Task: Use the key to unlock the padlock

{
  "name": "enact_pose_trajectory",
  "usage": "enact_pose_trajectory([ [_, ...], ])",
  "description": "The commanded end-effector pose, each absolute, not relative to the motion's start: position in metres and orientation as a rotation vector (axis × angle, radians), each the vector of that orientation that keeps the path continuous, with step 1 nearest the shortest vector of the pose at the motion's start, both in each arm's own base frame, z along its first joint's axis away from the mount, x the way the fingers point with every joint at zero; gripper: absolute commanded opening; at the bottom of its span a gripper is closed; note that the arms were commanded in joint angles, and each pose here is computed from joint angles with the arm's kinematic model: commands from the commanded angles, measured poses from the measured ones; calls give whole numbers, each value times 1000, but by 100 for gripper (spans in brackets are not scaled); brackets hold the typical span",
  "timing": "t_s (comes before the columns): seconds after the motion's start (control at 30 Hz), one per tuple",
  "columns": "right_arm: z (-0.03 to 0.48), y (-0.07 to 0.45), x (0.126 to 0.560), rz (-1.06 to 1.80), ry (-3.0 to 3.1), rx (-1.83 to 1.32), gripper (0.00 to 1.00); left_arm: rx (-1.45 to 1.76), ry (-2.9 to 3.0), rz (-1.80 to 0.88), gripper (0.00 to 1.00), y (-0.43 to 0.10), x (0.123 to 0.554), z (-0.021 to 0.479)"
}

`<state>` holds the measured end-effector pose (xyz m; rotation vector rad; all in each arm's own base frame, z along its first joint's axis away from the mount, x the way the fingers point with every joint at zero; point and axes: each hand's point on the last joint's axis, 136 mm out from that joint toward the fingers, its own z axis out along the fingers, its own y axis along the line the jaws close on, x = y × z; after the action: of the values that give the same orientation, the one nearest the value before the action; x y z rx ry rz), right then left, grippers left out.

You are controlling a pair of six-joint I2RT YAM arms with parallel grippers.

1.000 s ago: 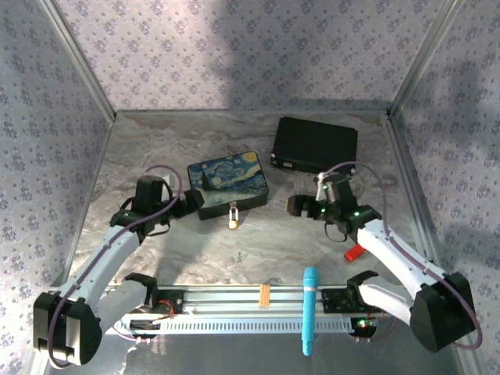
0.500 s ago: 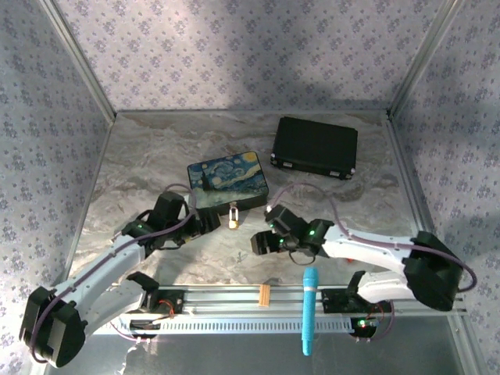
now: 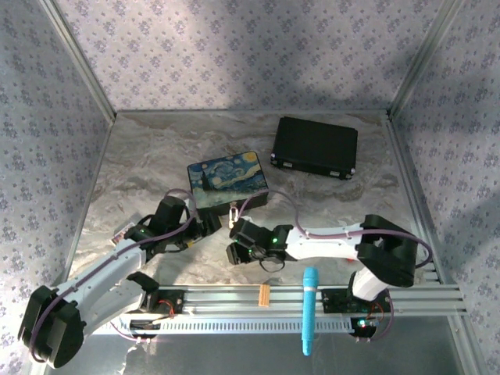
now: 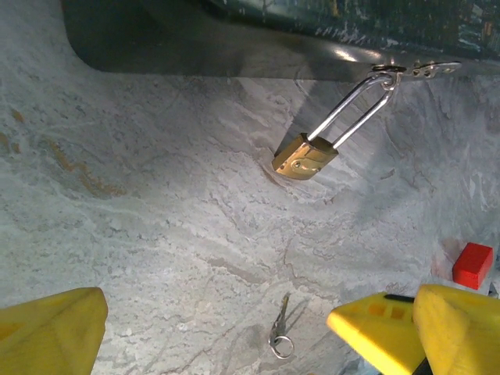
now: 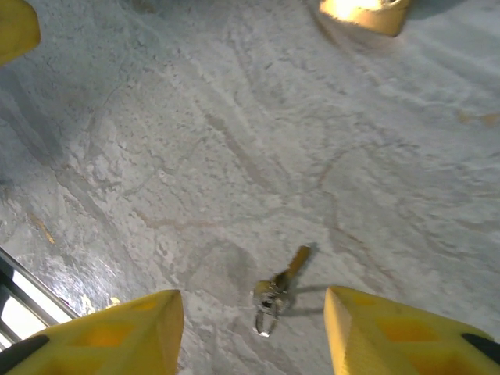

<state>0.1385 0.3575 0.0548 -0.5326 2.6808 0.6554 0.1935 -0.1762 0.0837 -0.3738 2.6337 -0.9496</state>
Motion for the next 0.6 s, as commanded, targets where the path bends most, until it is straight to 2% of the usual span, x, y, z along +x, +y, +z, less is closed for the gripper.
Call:
enact_pose_trajectory([
  [0.0,51,358,138,552,2699,-541,48,-378,2643,-932,100,-174,190,83],
  [0.2,41,346,138,345,2744,-507,42,-382,2646,-916,100,-172,190,79],
  [0.57,22,343,128,214,2781,-592,32,-405,2639,-911,100,-170,191,74],
])
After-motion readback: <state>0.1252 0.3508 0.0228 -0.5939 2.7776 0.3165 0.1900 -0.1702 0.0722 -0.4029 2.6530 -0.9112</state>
